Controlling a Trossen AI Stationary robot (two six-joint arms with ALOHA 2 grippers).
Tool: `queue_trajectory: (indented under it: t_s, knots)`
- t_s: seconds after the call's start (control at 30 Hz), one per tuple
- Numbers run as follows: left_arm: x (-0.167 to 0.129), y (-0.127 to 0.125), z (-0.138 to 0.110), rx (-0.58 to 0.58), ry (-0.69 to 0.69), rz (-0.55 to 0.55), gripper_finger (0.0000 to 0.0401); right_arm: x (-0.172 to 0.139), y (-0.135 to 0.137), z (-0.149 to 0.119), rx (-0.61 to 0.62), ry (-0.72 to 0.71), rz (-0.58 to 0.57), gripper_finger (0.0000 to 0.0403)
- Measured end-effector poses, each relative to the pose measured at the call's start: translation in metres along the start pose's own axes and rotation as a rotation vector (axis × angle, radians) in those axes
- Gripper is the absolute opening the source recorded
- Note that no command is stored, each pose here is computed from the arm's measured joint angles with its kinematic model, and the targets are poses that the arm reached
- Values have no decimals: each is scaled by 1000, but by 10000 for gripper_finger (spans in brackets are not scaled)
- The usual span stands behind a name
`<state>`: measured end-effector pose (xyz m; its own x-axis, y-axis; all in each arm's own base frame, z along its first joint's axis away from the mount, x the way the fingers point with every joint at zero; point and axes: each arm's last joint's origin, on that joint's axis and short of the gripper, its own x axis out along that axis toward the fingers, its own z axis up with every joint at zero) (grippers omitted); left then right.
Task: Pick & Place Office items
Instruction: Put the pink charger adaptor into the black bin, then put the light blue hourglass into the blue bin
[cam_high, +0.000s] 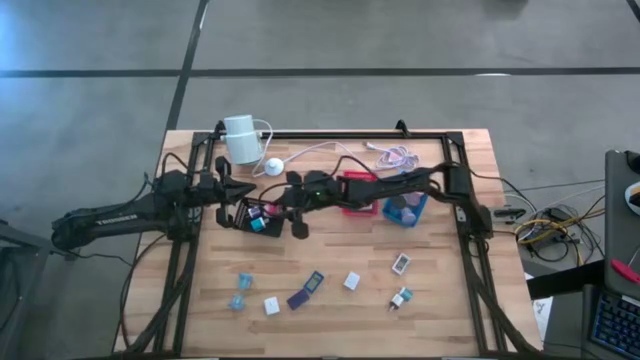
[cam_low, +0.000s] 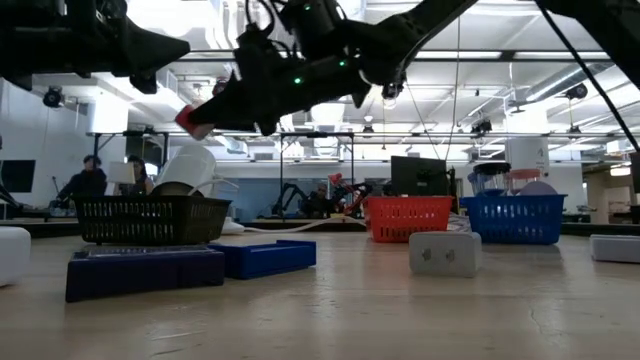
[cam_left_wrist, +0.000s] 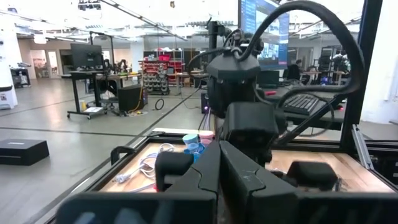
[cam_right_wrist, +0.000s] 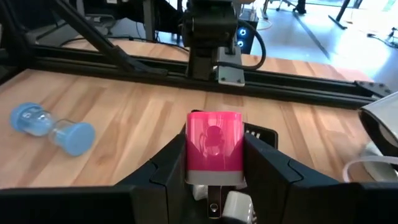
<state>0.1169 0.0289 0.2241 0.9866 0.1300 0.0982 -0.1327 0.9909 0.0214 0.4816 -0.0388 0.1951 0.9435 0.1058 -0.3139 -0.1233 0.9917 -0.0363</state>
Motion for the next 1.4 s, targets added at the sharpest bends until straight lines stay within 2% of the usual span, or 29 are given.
queue_trajectory:
  t_s: [0.47,0.6,1.07,1.4]
  knots:
    - [0,0,0,11,1,1,14,23,-8,-25,85,57,-17,127]
    - [0,0,0,11,1,1,14,27,-9,-35,90,79,-20,127]
    - [0,0,0,11,1,1,14,37,-10,-46,89,98,-23,128]
    - [0,0,0,11,3,3,14,40,-10,-49,121,115,-15,181]
